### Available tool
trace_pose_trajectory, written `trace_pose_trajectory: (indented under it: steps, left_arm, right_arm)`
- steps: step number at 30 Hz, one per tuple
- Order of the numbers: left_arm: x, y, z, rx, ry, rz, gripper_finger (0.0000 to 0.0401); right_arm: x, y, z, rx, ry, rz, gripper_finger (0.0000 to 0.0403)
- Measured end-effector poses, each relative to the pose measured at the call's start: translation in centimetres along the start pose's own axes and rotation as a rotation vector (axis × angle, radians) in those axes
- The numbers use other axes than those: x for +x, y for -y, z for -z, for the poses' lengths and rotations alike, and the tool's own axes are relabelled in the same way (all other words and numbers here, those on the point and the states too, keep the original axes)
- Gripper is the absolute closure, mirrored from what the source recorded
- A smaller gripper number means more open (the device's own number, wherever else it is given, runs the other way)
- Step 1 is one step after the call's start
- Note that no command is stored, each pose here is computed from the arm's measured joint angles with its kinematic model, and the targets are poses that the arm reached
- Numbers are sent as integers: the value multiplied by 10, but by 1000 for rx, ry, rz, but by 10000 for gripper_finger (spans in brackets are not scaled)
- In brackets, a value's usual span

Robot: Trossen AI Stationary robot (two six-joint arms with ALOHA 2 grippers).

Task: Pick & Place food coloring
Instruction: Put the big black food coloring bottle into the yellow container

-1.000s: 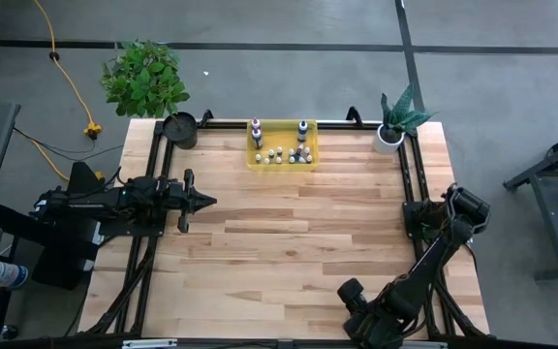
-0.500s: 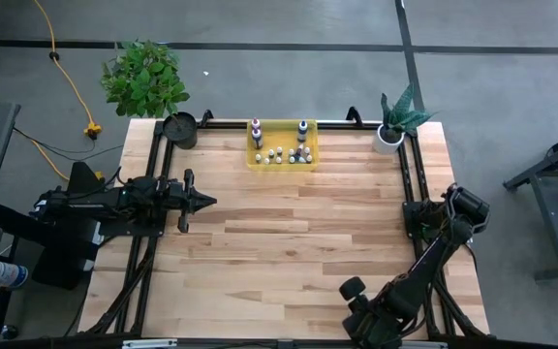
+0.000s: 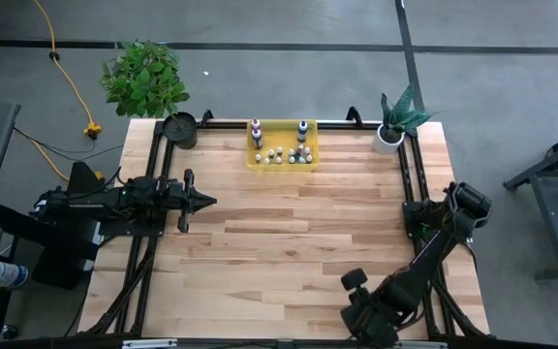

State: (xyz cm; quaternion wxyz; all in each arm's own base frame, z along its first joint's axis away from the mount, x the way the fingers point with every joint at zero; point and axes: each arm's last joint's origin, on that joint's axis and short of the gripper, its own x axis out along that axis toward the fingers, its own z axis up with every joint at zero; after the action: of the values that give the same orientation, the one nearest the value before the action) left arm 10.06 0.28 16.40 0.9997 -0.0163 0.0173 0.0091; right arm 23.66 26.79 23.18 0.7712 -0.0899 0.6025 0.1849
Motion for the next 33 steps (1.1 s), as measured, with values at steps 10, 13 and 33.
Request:
trace_pose_trajectory:
  steps: [10, 13, 33]
  left_arm:
    - [0, 0, 0, 0, 0, 0, 401]
    - [0, 0, 0, 0, 0, 0, 401]
    - [0, 0, 0, 0, 0, 0, 401]
  right_arm:
    - [-36, 44, -7, 112, 60, 17, 291]
    - [-54, 65, -8, 167, 104, 12, 291]
    - [-177, 235, 1, 307, 466, 267, 292]
